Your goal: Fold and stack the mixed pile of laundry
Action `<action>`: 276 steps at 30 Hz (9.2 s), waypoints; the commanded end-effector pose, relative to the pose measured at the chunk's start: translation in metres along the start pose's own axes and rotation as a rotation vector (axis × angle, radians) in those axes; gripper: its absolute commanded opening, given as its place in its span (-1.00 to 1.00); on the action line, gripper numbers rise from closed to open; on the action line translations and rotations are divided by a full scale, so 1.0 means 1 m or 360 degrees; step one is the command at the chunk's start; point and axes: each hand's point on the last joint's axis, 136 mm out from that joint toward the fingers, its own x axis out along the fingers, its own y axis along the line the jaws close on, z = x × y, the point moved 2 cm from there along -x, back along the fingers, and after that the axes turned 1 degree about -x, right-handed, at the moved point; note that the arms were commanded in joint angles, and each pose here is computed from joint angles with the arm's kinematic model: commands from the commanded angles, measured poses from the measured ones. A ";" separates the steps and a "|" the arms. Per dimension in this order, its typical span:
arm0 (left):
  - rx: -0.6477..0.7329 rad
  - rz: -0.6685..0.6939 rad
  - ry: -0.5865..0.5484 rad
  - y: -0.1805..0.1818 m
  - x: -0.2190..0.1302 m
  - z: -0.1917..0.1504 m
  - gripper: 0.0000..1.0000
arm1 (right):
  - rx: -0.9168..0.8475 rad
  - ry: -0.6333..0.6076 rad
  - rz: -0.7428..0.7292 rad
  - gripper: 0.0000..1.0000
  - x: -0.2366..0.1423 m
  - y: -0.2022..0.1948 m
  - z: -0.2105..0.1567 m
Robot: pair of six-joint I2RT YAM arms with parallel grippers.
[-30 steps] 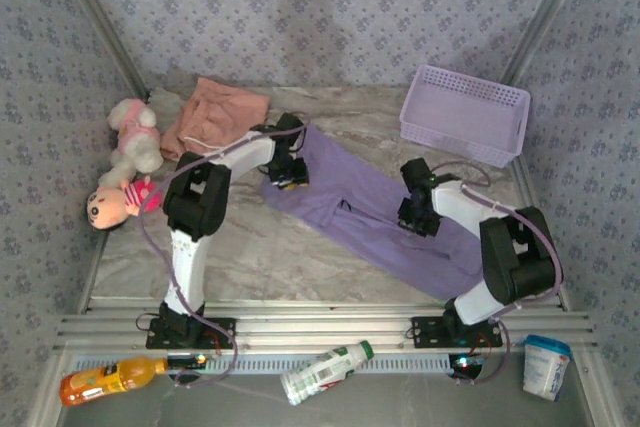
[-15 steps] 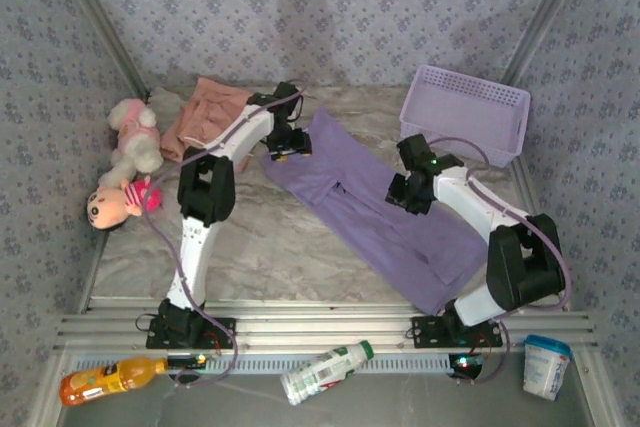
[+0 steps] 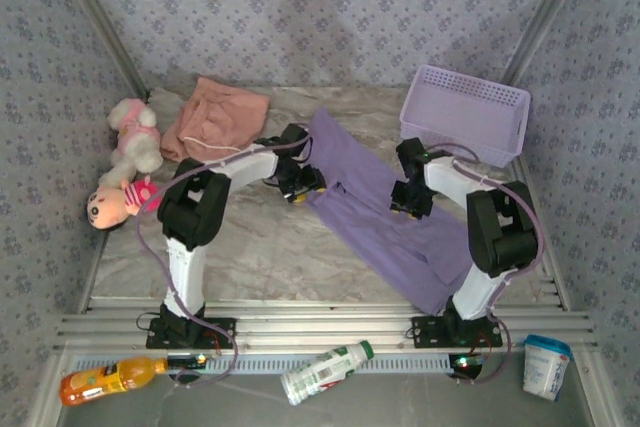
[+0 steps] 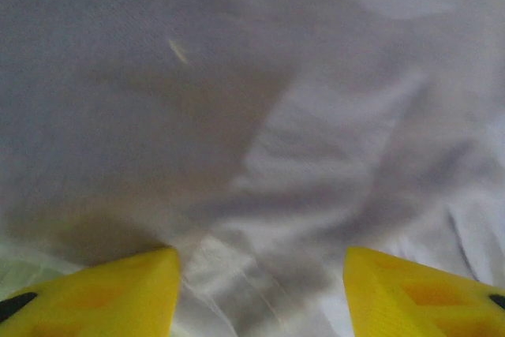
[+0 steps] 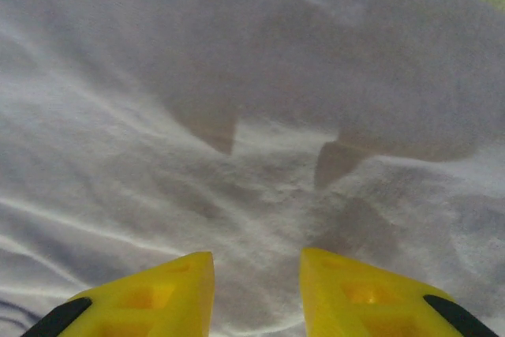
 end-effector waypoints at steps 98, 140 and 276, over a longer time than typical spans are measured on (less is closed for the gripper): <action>0.0048 0.0106 0.0125 0.100 -0.038 -0.219 0.05 | -0.0049 0.0090 0.0516 -0.19 0.005 0.021 -0.190; 0.0047 -0.0114 -0.0226 -0.003 -0.119 -0.028 -1.00 | 0.0106 -0.0144 0.0838 -1.00 -0.089 0.086 -0.031; 0.0482 0.0260 0.0075 -0.054 0.055 -0.103 -1.00 | 0.0162 -0.0025 0.0635 -1.00 0.000 0.041 -0.097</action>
